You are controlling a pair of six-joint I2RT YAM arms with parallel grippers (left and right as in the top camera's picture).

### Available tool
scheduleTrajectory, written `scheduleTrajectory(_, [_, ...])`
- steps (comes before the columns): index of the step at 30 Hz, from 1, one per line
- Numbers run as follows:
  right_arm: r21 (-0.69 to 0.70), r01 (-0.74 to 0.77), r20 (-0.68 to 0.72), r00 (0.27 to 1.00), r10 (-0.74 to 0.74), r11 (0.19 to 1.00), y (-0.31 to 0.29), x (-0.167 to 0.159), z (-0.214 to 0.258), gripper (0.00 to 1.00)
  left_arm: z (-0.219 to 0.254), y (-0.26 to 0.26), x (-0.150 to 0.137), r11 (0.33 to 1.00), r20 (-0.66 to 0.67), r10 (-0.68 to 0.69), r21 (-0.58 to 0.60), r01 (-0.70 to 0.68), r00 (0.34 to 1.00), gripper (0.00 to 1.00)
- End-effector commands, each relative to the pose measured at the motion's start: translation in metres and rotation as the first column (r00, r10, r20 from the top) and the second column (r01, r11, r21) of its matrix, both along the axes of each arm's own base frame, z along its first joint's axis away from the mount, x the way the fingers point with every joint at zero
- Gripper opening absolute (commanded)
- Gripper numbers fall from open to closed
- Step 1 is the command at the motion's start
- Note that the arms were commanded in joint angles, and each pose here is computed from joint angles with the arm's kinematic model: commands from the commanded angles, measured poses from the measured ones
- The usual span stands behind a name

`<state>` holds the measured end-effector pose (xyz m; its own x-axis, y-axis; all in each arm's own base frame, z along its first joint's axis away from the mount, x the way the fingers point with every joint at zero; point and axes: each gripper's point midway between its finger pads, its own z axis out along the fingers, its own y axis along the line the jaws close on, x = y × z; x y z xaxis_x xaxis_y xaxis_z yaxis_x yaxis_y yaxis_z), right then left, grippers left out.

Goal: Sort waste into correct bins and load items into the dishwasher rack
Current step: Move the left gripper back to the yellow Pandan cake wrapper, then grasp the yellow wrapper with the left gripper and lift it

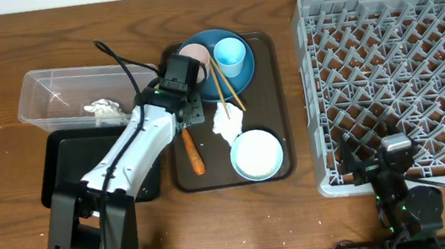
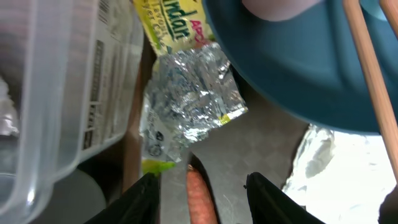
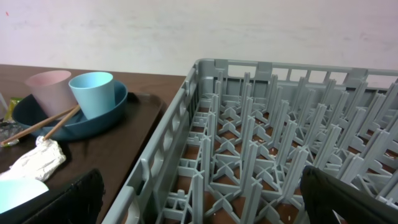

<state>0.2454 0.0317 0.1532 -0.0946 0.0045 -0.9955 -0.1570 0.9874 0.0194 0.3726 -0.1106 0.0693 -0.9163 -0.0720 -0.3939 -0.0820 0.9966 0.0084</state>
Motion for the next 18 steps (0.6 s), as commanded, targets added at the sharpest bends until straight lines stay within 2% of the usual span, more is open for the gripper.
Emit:
scheduleTrajectory(1, [-0.011,-0.008,0.004,1.0,0.008,1.0,0.002,0.0,0.0,0.99,0.004,0.014,0.006,0.996,0.039,0.061,0.058,-0.064,0.997,0.49])
scheduleTrajectory(18, [-0.011,-0.008,0.004,1.0,0.008,1.0,0.001,0.0,0.0,0.99,-0.011,0.016,0.012,0.994,0.033,0.068,0.083,-0.07,0.997,0.5])
